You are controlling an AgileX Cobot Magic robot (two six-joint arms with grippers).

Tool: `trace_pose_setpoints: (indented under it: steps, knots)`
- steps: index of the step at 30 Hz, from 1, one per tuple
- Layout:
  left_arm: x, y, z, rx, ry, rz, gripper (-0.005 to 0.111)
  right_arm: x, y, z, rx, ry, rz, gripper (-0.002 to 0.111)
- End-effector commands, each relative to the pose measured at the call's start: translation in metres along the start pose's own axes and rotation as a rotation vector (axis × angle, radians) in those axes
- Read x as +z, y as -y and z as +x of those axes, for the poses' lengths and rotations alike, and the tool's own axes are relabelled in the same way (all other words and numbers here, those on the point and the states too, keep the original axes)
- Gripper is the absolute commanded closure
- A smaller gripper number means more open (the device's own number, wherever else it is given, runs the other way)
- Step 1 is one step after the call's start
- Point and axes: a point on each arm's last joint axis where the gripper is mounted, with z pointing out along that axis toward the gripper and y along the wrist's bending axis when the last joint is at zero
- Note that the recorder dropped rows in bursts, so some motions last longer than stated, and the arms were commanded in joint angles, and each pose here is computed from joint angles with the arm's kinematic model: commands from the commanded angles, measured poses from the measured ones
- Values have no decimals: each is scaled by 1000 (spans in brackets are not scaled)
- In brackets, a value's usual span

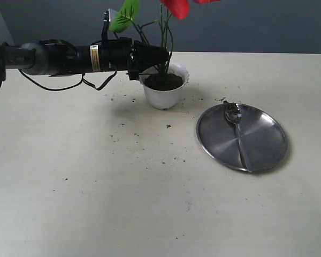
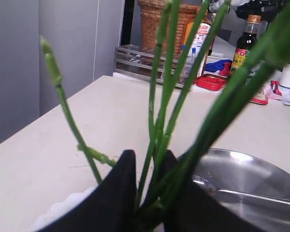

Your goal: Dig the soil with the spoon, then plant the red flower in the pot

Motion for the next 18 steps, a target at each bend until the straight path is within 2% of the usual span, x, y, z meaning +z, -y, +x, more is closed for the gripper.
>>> trace_pose_setpoints:
  steps: [1,8,18]
  knots:
    - [-11,-7,22,-25,-82,-43,91,0,0,0,0,7,5,109]
    - [-12,-7,16,-12,-76,-47,81,0,0,0,0,7,5,109]
    - [-12,-6,4,13,-57,-53,81,0,0,0,0,7,5,109]
